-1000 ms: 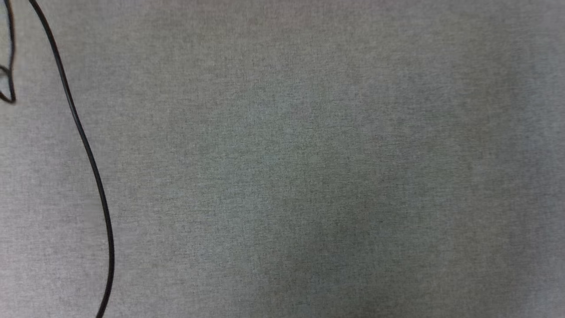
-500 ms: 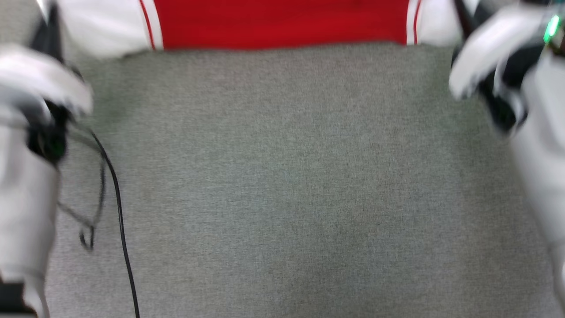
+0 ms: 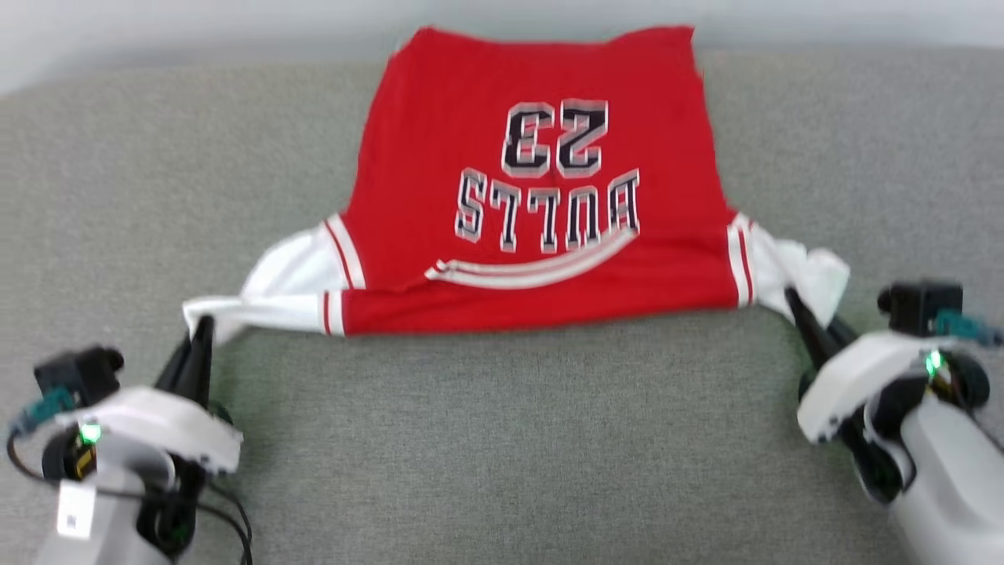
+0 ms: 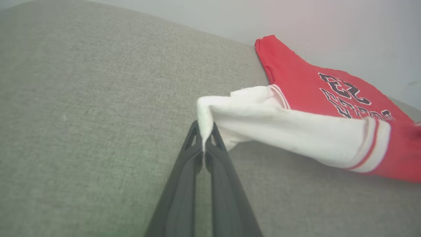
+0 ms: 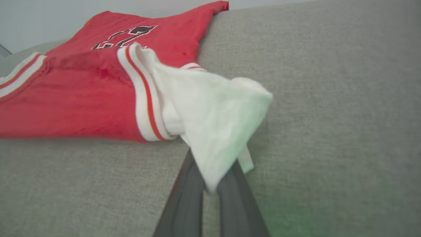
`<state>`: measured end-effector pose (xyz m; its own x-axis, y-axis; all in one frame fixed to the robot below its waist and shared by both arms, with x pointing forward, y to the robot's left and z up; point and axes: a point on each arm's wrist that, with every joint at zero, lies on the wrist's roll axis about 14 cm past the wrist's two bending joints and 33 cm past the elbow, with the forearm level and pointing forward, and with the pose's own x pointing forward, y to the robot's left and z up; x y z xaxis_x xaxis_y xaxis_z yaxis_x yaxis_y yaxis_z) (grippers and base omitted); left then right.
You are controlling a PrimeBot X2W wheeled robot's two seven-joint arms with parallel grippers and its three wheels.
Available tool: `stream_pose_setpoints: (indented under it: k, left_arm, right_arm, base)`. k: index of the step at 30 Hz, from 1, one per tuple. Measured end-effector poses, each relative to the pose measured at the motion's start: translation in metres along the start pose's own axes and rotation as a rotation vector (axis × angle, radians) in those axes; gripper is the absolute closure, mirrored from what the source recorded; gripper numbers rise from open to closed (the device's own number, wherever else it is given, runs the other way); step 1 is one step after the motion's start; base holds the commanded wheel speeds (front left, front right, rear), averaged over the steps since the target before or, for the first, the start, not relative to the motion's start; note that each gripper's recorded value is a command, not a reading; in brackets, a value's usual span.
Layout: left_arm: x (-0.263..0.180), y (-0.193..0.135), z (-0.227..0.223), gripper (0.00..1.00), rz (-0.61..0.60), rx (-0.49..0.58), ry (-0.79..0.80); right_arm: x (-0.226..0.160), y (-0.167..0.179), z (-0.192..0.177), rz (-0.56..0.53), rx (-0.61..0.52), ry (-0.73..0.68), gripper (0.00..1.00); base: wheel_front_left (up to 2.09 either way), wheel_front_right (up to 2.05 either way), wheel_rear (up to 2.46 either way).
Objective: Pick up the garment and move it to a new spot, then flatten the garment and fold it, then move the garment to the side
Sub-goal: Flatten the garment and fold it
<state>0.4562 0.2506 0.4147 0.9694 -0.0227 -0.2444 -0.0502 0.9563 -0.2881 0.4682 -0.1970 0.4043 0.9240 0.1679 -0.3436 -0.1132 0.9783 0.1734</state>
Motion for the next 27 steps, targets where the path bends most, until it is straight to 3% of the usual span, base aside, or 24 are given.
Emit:
stream_pose_setpoints:
  k: [15,22,24,26,27]
  left_arm:
    - [-0.121,0.002,-0.043,1.0,0.082,-0.048,0.065]
    - [-0.147,-0.006,-0.05,1.0,0.074,-0.066,0.068]
    - [-0.15,-0.008,-0.052,1.0,0.07,-0.067,0.075]
    - [-0.15,-0.01,-0.052,1.0,0.065,-0.067,0.073]
    - [-0.15,-0.011,-0.051,1.0,0.061,-0.064,0.072]
  right_arm:
    - [-0.116,0.001,-0.067,-0.06,0.104,0.112,1.0]
    - [-0.149,0.003,-0.087,-0.098,0.124,0.137,1.0]
    - [-0.152,0.006,-0.089,-0.1,0.132,0.146,0.6]
    - [-0.153,0.008,-0.084,-0.1,0.137,0.129,0.0]
    - [-0.153,0.009,-0.083,-0.101,0.142,0.129,0.0]
  base:
    - [0.0,0.0,0.0]
    - [0.0,0.0,0.0]
    - [0.0,0.0,0.0]
    - [0.0,0.0,0.0]
    - [0.0,0.0,0.0]
